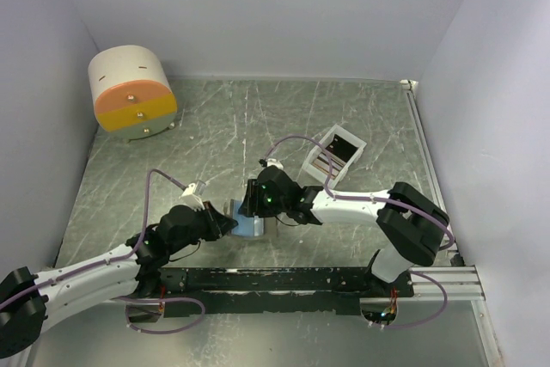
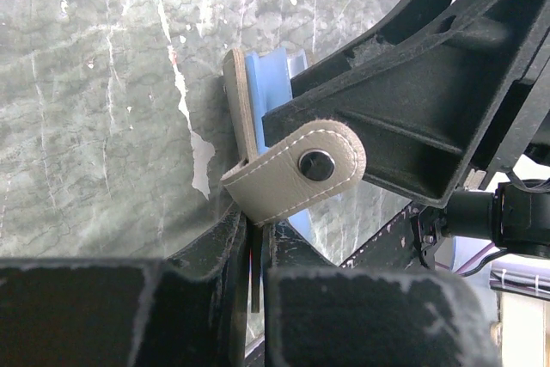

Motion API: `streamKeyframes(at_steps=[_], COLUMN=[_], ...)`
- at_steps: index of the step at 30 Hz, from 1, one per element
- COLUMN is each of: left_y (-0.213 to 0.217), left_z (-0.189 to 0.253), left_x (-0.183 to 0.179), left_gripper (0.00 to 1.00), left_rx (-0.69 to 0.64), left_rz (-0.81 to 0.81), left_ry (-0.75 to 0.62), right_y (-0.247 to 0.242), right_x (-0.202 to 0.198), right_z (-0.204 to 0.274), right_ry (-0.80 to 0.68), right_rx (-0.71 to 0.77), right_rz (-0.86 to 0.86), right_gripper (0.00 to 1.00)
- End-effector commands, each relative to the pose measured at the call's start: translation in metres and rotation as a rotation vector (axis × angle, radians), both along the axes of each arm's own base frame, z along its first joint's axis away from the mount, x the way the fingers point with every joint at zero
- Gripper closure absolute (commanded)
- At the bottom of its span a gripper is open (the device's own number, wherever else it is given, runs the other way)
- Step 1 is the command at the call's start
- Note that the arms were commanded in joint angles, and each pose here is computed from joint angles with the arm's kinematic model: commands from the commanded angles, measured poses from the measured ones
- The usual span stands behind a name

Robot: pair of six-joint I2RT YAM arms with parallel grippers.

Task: Put the credit cards into the card holder
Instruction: Open the card holder at the center of the board.

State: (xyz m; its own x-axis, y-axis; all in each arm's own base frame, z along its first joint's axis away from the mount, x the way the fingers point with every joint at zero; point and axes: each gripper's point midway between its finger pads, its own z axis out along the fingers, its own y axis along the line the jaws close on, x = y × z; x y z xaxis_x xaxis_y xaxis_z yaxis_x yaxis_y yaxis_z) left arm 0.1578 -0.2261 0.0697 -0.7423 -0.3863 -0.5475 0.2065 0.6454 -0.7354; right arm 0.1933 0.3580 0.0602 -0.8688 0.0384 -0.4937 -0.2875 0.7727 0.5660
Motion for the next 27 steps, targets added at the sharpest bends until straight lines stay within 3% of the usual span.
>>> streamKeyframes(at_steps=[1, 7, 27], left_y=[-0.005, -0.002, -0.001], left_z=[0.018, 0.012, 0.008], left_x=[0.005, 0.005, 0.006], left_gripper=[0.93, 0.93, 0.93], left_rx=[-0.046, -0.022, -0.013], left_rz=[0.01, 0.019, 0.03], left_ry=[-0.036, -0.024, -0.014], right_y=[-0.006, -0.014, -0.09], right_x=[0.002, 0.005, 0.017], right_z=[-0.007, 0.002, 0.0], right_ry=[-0.007, -0.04, -0.142], right_rx=[-0.037, -0.059, -0.369], right_rz=[-0.023, -0.033, -0.161], right_gripper=[0.54, 0.52, 0.51])
